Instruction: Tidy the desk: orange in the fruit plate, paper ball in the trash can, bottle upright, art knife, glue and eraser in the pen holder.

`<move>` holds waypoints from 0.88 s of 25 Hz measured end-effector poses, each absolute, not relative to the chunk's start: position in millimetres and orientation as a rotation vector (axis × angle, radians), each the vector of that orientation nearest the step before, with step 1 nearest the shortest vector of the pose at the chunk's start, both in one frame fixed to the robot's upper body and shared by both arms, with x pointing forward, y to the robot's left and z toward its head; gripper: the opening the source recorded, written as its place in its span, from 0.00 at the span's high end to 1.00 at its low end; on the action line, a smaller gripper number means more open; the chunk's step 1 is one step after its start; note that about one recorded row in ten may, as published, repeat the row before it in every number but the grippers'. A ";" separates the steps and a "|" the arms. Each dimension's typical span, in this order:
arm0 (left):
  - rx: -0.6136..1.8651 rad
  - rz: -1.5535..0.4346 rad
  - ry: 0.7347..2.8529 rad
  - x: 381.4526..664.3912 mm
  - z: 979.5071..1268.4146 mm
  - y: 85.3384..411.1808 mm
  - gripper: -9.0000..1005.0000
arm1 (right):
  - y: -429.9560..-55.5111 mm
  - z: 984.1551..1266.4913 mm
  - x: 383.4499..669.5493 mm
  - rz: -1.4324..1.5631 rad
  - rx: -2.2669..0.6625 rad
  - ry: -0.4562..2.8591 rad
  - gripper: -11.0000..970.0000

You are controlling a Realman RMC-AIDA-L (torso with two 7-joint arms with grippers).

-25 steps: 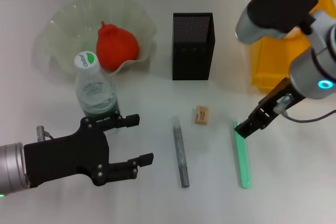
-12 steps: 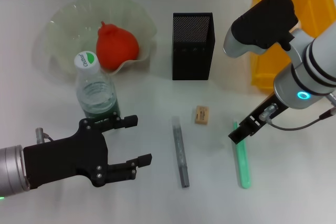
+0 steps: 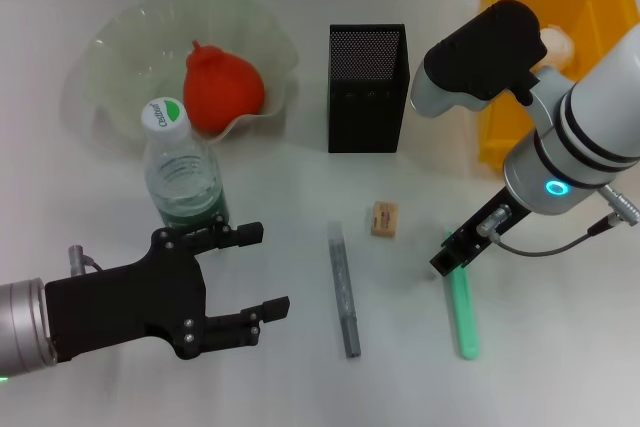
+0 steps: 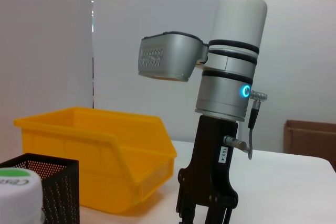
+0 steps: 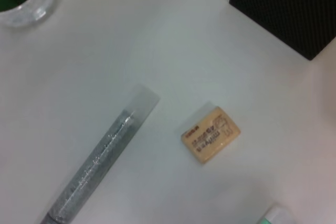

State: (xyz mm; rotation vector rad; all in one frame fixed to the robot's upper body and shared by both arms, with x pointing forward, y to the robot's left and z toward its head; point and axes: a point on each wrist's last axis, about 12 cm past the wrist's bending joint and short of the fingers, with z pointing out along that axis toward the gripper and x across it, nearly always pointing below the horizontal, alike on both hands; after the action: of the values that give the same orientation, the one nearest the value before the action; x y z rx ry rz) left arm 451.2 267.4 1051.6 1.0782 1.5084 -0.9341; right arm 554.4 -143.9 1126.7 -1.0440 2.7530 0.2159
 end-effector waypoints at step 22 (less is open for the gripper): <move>1.074 -0.934 1.515 450.9 1050.3 267.5 0.22 | -143.8 1123.1 557.5 0.197 -1.063 2.774 0.70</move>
State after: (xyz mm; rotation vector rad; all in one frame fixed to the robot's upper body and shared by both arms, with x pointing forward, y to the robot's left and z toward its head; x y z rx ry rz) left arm 450.9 267.5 1050.3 1.0745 1.5153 -0.9339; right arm 557.5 -143.8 1123.1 -1.0626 2.7743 0.1973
